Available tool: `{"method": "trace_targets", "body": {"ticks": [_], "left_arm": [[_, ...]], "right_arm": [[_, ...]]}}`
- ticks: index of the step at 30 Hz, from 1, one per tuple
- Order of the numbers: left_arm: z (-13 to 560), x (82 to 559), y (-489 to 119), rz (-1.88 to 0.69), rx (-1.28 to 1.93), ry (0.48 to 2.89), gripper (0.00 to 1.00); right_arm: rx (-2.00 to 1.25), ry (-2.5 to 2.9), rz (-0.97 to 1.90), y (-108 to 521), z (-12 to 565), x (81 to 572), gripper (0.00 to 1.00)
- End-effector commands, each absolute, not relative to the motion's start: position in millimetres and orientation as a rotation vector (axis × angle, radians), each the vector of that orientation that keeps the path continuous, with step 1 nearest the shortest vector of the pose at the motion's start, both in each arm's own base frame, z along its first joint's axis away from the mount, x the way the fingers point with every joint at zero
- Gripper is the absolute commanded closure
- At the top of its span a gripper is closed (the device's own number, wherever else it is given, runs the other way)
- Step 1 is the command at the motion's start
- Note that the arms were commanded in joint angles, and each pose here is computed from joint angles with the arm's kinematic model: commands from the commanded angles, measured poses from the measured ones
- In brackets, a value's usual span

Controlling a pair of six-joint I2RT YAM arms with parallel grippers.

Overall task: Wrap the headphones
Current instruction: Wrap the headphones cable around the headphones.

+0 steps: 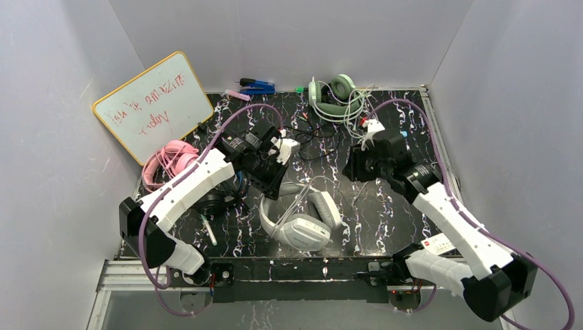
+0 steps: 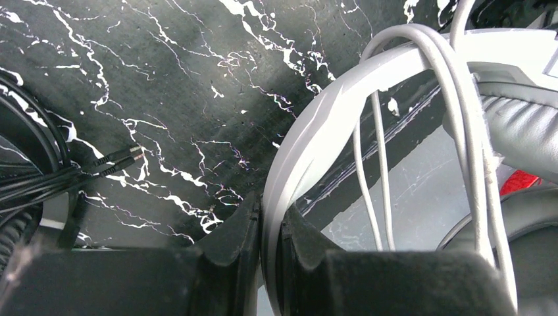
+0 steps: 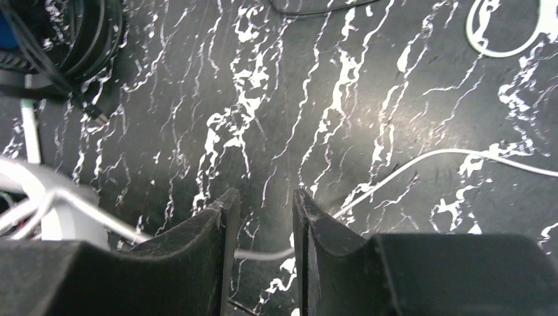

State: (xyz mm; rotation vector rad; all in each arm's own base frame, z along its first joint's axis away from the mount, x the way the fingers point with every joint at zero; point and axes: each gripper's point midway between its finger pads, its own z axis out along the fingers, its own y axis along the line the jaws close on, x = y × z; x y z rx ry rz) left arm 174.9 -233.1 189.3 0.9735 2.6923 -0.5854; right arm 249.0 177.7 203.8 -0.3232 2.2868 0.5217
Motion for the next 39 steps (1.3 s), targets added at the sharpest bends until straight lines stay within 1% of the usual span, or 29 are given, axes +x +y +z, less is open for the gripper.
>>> {"method": "trace_targets", "body": {"ticks": [1,5,7,8,11,12,14,21,28,30,32,33,37,39], "left_arm": [[230,169,-241,-0.757,0.834,2.636,1.00],[243,177,-241,-0.770,0.765,2.590,1.00],[247,180,-240,-0.786,0.738,2.582,1.00],[248,181,-239,-0.796,0.722,2.582,1.00],[254,182,-241,-0.833,0.702,2.569,1.00],[256,182,-242,-0.845,0.696,2.564,1.00],[259,182,-245,-0.868,0.689,2.550,1.00],[266,181,-248,-0.906,0.667,2.539,1.00],[271,179,-249,-0.928,0.649,2.531,1.00],[274,179,-250,-0.937,0.643,2.525,1.00],[278,179,-252,-0.950,0.636,2.516,1.00],[279,179,-253,-0.958,0.632,2.511,1.00],[288,184,-257,-0.981,0.597,2.482,1.00],[299,189,-262,-1.004,0.573,2.436,1.00]], "right_arm": [[-0.267,2.179,0.656,183,224,237,0.56],[-0.193,2.161,0.620,168,216,230,0.54],[-0.195,2.135,0.626,165,218,225,0.50],[-0.209,2.116,0.642,165,219,221,0.47],[-0.277,2.099,0.711,173,214,210,0.30],[-0.290,2.096,0.728,175,211,208,0.26],[-0.312,2.082,0.746,177,207,206,0.22],[-0.352,2.016,0.779,193,206,223,0.20],[-0.408,1.972,0.694,201,207,256,0.22],[-0.418,1.971,0.696,204,204,260,0.25],[-0.422,1.975,0.702,207,199,262,0.32],[-0.419,1.978,0.707,208,197,262,0.38],[-0.377,1.987,0.752,211,190,260,0.63],[-0.372,1.998,0.822,217,184,253,0.73]]}}
